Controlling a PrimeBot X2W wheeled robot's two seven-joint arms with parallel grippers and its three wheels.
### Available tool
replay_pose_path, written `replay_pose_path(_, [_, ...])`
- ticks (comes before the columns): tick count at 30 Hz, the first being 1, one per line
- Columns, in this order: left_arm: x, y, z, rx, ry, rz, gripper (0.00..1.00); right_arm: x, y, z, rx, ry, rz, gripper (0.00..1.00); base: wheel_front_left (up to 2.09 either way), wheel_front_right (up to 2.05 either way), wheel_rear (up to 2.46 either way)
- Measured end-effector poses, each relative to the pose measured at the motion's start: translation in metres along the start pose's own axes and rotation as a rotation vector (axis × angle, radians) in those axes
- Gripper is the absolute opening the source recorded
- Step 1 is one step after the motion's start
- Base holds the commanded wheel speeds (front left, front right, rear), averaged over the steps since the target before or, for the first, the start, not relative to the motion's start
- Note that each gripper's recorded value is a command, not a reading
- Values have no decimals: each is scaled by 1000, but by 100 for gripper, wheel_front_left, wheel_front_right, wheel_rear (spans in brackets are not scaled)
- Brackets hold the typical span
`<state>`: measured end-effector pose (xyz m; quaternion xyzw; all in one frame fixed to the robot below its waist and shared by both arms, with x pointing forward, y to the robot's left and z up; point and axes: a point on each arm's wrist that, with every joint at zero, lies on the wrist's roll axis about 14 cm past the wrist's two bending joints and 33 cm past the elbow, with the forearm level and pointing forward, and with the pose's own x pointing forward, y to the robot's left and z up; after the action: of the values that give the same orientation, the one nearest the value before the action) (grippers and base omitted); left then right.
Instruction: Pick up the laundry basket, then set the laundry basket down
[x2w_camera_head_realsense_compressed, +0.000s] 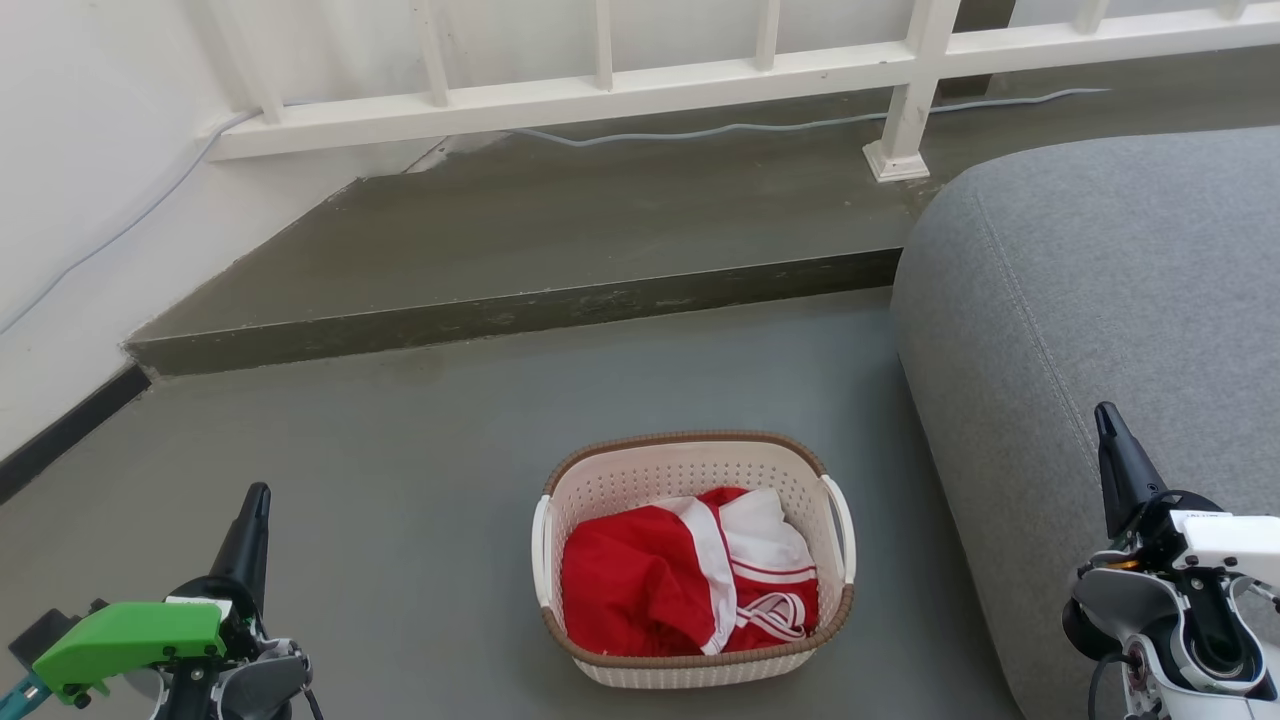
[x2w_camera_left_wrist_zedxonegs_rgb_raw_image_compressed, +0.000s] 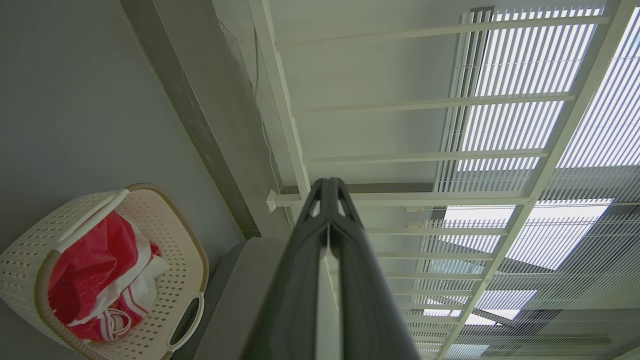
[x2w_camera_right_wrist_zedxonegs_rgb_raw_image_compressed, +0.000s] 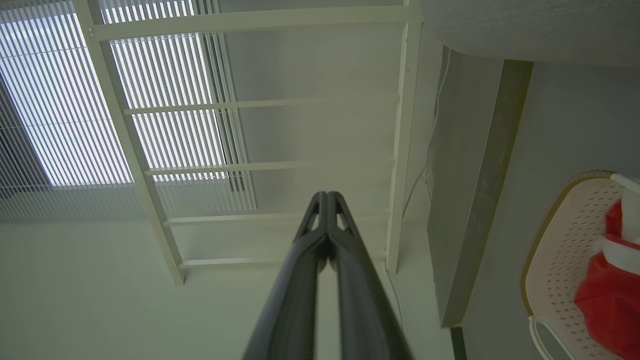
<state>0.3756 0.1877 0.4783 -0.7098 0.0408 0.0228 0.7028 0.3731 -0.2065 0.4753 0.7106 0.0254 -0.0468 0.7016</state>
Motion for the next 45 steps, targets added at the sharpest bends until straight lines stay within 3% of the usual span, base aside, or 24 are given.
replay_pose_path(22, [0, 0, 0, 0, 0, 0, 0, 0, 0, 0, 0, 0, 0, 0, 0, 0, 0])
replay_pose_path(23, [0, 0, 0, 0, 0, 1, 100, 0, -1, 0, 1, 0, -2, 100, 0, 0, 0])
replay_pose_path(29, [-13, 33, -10, -29, 9, 95, 100, -17, -38, -6, 31, -2, -111, 100, 0, 0, 0])
replay_pose_path(45, [-11, 24, -10, -3, -16, 67, 100, -11, -24, -10, -8, -5, -69, 100, 0, 0, 0])
